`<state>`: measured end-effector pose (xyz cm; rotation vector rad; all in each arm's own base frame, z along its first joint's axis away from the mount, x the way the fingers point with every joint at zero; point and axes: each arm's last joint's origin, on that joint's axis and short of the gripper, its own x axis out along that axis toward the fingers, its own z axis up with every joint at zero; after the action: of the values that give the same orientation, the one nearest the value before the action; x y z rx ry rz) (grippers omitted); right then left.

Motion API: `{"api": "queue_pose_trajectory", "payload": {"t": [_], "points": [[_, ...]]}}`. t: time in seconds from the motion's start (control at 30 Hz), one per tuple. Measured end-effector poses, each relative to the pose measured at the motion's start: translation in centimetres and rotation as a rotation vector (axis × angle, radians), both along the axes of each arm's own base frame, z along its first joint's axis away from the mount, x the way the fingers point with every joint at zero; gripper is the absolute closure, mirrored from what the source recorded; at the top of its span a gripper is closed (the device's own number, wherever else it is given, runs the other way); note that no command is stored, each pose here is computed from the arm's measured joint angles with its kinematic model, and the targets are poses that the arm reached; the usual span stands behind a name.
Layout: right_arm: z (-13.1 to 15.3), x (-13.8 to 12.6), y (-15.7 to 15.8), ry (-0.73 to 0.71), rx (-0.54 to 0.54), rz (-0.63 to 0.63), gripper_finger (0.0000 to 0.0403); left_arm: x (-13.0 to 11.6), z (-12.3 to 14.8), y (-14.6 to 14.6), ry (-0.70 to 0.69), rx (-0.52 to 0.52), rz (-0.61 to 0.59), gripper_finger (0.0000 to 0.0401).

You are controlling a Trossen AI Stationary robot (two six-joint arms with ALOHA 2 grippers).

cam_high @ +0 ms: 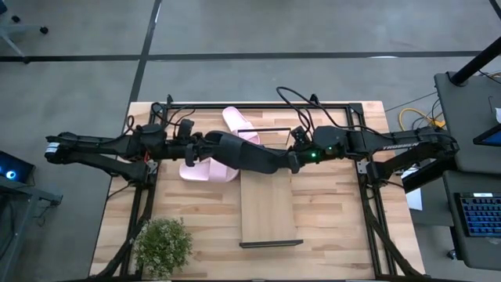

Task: Pick and place slides into the shelf
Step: Put the black slide on the shelf

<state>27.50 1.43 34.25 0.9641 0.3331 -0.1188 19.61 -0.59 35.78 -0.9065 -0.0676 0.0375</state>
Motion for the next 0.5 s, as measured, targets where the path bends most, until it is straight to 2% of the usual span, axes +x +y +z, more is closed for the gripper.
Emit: {"api": "queue_pose_trajectory", "payload": {"t": [0.2, 0.5], "points": [[-0.4, -0.5, -0.5, 0.061, 0.051, -0.012, 0.0352, 0.0, -0.1, -0.1, 0.004, 0.004, -0.014, 0.0256], [-0.4, -1.7, -1.5, 0.135, 0.128, -0.015, 0.0352, 0.0, 0.3, -0.5, -0.033, 0.092, -0.151, 0.0181]]}}
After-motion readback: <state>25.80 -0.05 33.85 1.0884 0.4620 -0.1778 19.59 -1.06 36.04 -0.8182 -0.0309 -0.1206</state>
